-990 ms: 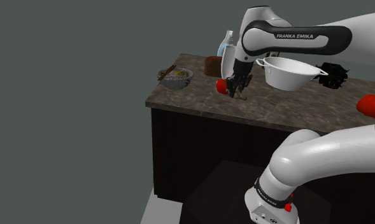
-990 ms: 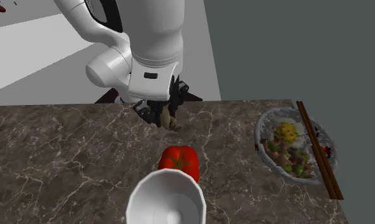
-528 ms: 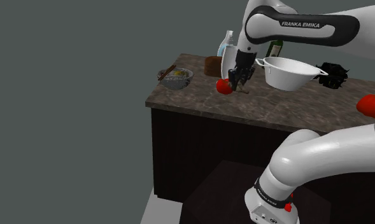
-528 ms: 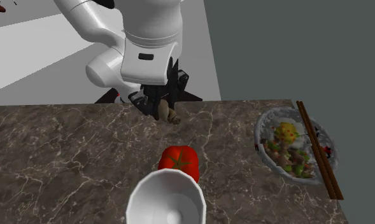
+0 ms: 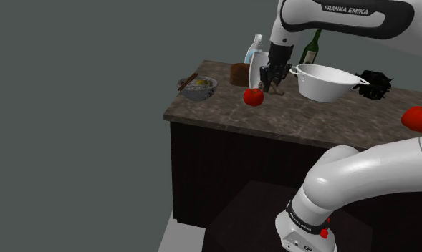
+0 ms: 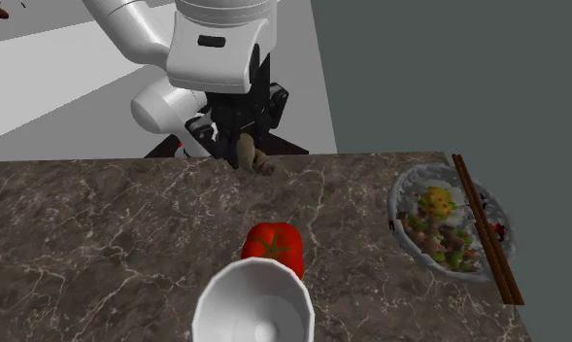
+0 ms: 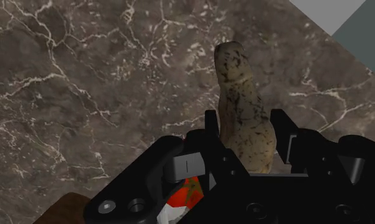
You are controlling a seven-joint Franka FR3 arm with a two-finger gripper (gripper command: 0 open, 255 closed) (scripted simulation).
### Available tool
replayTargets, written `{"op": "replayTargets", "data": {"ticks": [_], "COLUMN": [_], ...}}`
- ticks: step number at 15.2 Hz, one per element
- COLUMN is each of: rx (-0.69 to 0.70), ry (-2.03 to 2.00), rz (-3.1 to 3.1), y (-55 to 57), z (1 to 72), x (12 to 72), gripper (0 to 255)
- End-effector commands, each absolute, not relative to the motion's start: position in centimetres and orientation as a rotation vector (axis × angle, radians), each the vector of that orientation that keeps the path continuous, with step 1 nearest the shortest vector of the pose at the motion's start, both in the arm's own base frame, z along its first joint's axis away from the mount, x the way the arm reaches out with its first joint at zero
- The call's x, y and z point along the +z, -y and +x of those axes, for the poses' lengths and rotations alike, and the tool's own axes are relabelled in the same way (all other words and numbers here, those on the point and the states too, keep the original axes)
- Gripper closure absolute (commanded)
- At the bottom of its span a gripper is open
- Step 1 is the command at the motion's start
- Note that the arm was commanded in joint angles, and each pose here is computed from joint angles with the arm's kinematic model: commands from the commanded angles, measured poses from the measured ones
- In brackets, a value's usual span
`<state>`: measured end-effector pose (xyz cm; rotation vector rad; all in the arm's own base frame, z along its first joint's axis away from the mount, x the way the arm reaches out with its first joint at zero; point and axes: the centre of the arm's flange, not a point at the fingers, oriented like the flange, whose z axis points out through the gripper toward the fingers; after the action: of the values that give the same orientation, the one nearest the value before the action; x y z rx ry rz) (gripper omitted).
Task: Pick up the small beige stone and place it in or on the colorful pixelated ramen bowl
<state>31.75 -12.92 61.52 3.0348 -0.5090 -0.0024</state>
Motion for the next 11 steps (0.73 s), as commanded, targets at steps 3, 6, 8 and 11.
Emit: {"op": "replayTargets", "data": {"ticks": [3, 6, 8, 11], "rx": [-0.003, -0.003, -0.003, -0.003], "ry": [0.509, 0.509, 0.509, 0.509], "rz": [3.035, 3.035, 3.035, 3.035], "y": [12.8, 12.8, 12.8, 12.4], "z": [31.8, 31.8, 31.8, 33.0], "x": [63.7, 65.3, 66.3, 67.0], "gripper": [255, 255, 255, 255]}}
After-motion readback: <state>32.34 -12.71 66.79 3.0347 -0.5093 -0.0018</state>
